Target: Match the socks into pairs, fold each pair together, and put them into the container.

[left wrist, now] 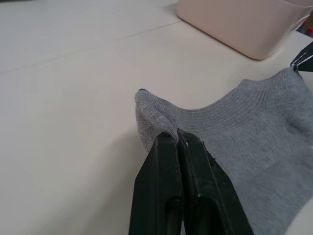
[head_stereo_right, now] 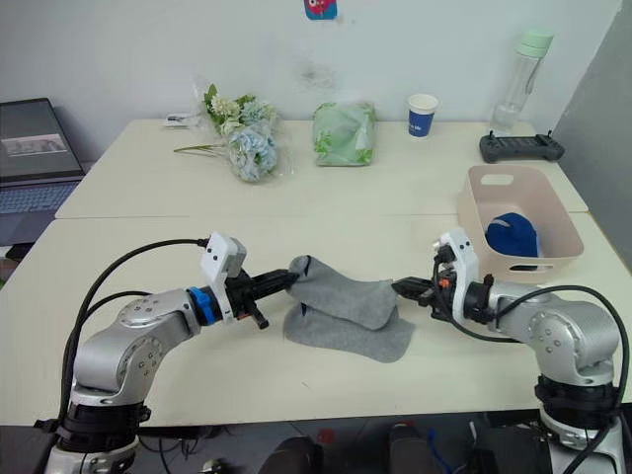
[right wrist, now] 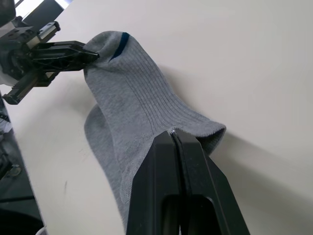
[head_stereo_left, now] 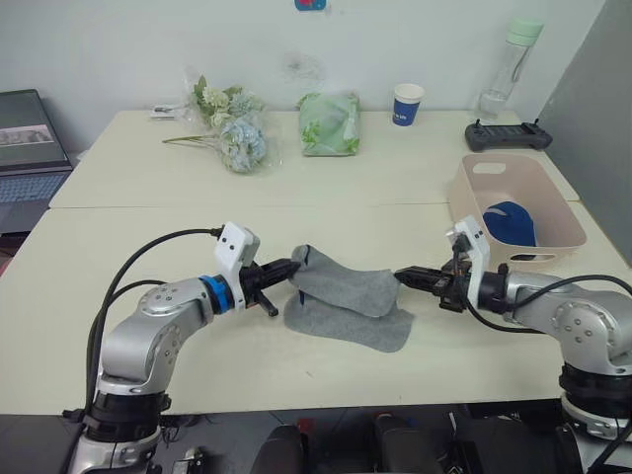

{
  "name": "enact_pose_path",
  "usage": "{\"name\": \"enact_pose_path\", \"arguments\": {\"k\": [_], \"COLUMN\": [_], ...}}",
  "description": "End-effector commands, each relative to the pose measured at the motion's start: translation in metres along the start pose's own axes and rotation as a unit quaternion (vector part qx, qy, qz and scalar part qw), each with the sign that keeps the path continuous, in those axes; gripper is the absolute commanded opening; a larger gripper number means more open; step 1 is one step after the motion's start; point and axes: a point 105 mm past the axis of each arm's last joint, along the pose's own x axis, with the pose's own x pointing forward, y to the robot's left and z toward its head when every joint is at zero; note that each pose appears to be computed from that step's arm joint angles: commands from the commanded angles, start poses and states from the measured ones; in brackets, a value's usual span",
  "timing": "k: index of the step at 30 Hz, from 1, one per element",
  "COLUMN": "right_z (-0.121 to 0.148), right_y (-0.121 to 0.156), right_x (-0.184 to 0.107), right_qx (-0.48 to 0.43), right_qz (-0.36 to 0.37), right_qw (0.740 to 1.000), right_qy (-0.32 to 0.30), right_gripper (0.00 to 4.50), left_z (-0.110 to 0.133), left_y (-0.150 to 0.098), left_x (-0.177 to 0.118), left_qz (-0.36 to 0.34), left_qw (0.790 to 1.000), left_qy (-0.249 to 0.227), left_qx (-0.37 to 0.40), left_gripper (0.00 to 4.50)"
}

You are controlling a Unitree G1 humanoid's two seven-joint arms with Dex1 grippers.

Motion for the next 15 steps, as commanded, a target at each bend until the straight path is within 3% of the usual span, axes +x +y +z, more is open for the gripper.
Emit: {"name": "enact_pose_path", "arguments": {"k": [1,15], "right_z": [0.005,-0.023], "right_y": [0.014,0.013], "right_x": [-0.014,-0.024], "right_qx": [-0.015,0.003], "right_qz": [0.017,-0.005], "right_qw": [1.0,1.0], "right_qy": [-0.008,0.02], "right_gripper": [0.02,0.02], "left_z": [0.02,-0.018], "left_y": [-0.014,-0.029], "left_x": [-0.01,-0.024], "left_qz": [-0.013,-0.007], "left_qw": [0.999,1.0], "left_qy": [-0.043,-0.009], "left_qx": [-0.001,-0.029], "left_gripper": [0.0,0.0]}}
